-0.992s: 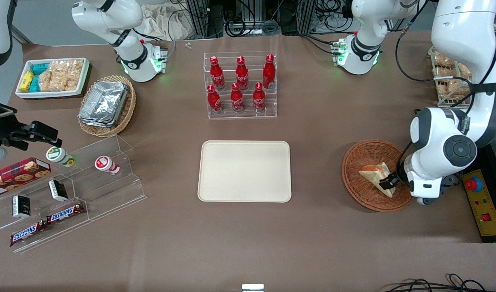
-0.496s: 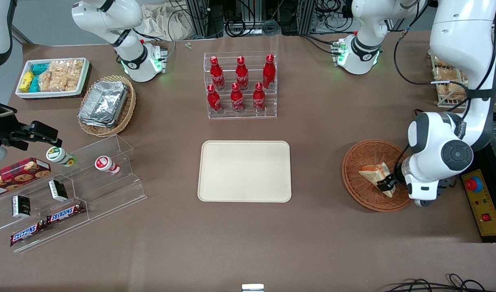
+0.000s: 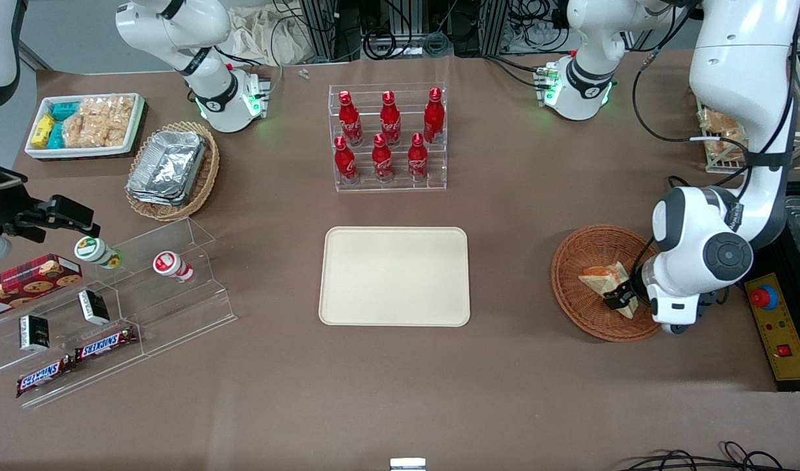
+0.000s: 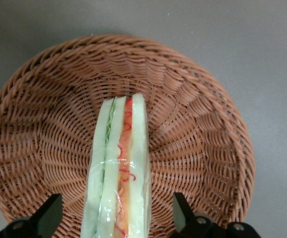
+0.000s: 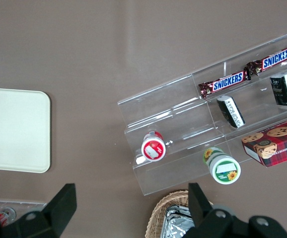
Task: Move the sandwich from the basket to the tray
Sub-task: 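Close the left gripper on the sandwich's crust edge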
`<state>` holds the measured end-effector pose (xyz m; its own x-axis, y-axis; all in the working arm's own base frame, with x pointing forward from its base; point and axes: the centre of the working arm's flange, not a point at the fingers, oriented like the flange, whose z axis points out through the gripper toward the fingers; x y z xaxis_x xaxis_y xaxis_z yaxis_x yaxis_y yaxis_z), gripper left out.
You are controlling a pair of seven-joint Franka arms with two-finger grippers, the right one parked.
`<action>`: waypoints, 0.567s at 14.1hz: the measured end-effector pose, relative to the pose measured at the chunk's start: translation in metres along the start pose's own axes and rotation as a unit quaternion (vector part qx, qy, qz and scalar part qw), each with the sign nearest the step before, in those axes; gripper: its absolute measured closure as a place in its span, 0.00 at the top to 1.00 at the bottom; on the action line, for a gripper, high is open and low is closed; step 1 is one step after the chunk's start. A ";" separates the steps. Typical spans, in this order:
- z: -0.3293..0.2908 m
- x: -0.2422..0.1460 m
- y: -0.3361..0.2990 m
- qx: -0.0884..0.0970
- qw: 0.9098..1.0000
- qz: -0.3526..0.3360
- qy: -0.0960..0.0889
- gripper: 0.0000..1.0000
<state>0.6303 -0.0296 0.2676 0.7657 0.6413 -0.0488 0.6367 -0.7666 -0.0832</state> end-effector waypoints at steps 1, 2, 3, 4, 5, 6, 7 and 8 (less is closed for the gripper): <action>0.005 -0.002 -0.001 -0.001 1.000 0.000 0.001 1.00; 0.011 -0.003 -0.002 -0.003 1.000 0.001 0.001 1.00; 0.016 -0.005 -0.003 -0.004 1.000 0.001 0.001 1.00; 0.019 -0.007 -0.003 -0.005 1.000 0.001 0.001 1.00; 0.021 -0.007 -0.004 -0.005 1.000 0.000 0.001 1.00; 0.021 -0.007 -0.004 -0.006 1.000 -0.004 0.000 0.97; 0.021 -0.007 -0.004 -0.006 1.000 -0.011 0.001 0.86; 0.021 -0.007 -0.003 -0.007 1.000 -0.019 0.001 0.73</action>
<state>0.6208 -0.0309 0.2478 0.7416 0.6694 -0.0436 0.6661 -0.7425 -0.0711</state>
